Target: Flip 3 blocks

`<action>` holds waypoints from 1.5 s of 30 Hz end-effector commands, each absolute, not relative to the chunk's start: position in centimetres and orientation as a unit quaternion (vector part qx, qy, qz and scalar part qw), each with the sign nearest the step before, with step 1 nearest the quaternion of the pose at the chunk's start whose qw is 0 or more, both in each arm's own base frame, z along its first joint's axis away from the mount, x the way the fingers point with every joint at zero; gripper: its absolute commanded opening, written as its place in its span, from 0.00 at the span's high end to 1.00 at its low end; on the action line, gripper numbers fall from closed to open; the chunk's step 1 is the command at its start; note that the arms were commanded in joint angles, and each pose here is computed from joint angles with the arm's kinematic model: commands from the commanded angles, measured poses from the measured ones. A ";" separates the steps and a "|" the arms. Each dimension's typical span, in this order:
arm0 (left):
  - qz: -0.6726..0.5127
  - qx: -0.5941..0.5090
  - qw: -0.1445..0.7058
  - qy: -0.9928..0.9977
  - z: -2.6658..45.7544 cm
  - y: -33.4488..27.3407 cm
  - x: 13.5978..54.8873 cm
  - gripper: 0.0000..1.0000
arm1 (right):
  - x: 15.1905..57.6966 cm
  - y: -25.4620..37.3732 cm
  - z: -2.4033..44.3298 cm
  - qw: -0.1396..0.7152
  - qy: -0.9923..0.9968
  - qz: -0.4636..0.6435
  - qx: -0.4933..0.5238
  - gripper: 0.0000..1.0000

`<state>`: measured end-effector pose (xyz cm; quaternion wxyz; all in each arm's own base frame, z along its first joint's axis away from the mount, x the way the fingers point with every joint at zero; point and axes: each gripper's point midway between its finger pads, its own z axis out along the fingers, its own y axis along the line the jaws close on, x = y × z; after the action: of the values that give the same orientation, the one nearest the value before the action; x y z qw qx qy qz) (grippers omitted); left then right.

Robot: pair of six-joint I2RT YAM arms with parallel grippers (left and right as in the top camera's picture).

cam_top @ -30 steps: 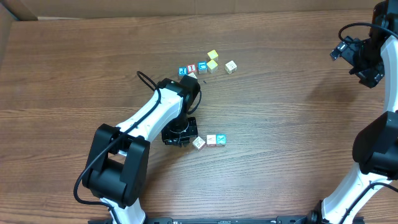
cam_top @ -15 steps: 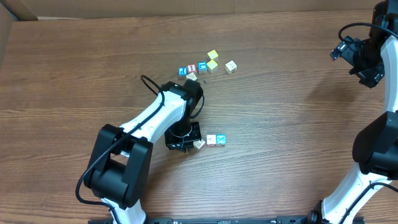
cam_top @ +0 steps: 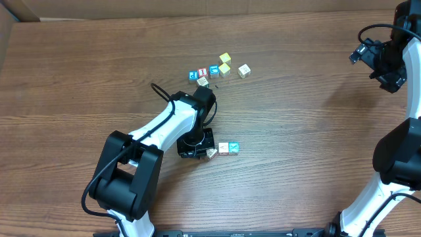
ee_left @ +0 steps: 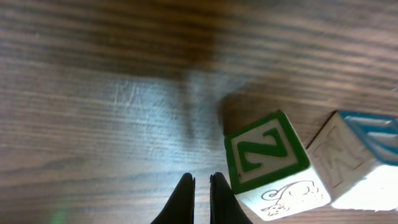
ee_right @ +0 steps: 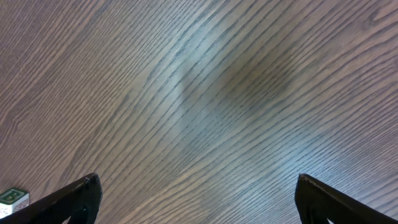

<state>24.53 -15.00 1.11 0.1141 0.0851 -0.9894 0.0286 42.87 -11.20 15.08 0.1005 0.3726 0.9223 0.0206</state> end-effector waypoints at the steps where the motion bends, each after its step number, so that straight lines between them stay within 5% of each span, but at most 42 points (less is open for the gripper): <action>1: 0.033 0.096 0.111 -0.989 0.9 -15.3 24.7 0.96 | 43.1 -11.4 16.3 0.118 0.920 0.021 0.372 0.00; 45: 0.044 0.091 0.047 -0.994 0.4 -15.8 27.7 0.96 | 43.1 -11.4 16.3 0.118 0.920 0.021 0.372 0.00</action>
<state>27.68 -15.80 0.66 0.0482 0.0871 -0.9940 0.0453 42.88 -11.21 15.08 0.1008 0.3726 0.9223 0.0205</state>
